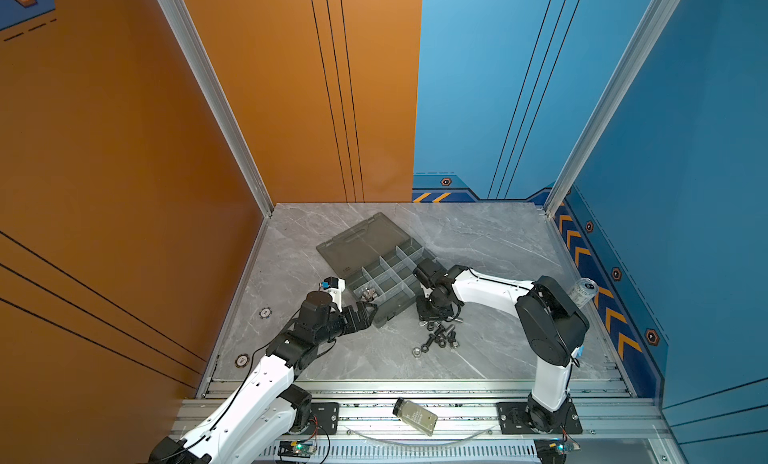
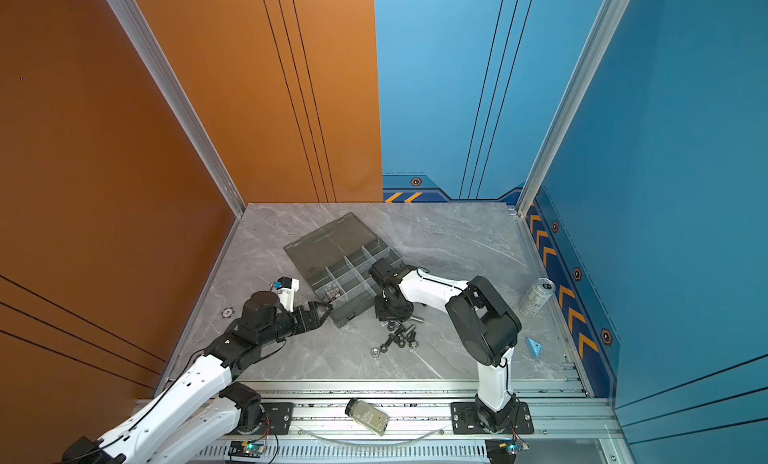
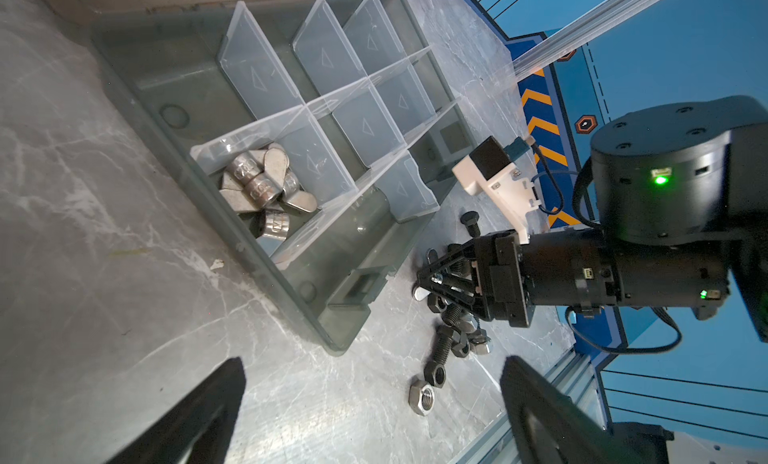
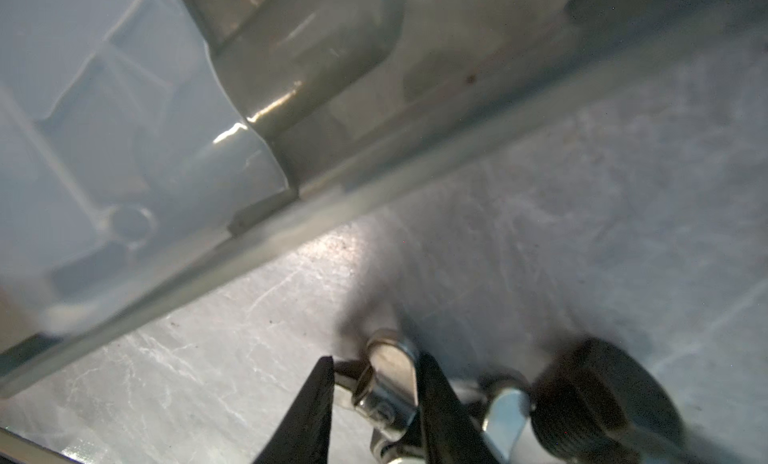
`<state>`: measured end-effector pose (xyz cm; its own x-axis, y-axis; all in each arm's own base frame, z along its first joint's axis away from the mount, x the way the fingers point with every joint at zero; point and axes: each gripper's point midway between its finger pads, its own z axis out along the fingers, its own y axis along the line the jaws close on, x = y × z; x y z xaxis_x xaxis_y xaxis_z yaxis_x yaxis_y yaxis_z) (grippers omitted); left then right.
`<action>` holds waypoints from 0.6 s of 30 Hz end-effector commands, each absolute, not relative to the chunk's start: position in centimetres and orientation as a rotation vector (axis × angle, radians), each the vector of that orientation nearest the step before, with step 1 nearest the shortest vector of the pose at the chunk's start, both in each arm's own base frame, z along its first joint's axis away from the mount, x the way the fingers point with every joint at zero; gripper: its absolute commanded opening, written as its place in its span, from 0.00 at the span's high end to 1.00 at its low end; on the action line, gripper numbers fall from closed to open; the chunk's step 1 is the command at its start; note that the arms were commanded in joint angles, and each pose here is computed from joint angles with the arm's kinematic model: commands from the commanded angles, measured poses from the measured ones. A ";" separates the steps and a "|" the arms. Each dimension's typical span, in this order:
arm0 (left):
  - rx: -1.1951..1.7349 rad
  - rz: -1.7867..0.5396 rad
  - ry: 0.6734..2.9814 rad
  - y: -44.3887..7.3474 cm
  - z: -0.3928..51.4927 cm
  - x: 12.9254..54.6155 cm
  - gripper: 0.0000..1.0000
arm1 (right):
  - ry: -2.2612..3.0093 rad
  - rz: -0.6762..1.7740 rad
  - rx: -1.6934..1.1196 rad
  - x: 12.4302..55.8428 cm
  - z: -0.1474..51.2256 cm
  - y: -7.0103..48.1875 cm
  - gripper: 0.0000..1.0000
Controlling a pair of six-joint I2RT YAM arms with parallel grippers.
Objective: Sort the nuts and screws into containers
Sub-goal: 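Close the right gripper on a silver wing nut in the pile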
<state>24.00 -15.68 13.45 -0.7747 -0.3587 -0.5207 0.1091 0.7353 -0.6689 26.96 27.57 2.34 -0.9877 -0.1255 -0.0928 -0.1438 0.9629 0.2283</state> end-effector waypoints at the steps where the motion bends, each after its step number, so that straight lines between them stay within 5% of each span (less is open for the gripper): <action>1: -0.172 -0.951 2.265 -15.7 13.9 23.9 0.02 | 3.070 0.276 -0.206 26.3 1.3 27.3 0.67; 18: -0.173 -0.953 2.264 -15.6 13.7 23.7 0.02 | 3.054 0.242 -0.225 26.4 1.6 27.1 0.91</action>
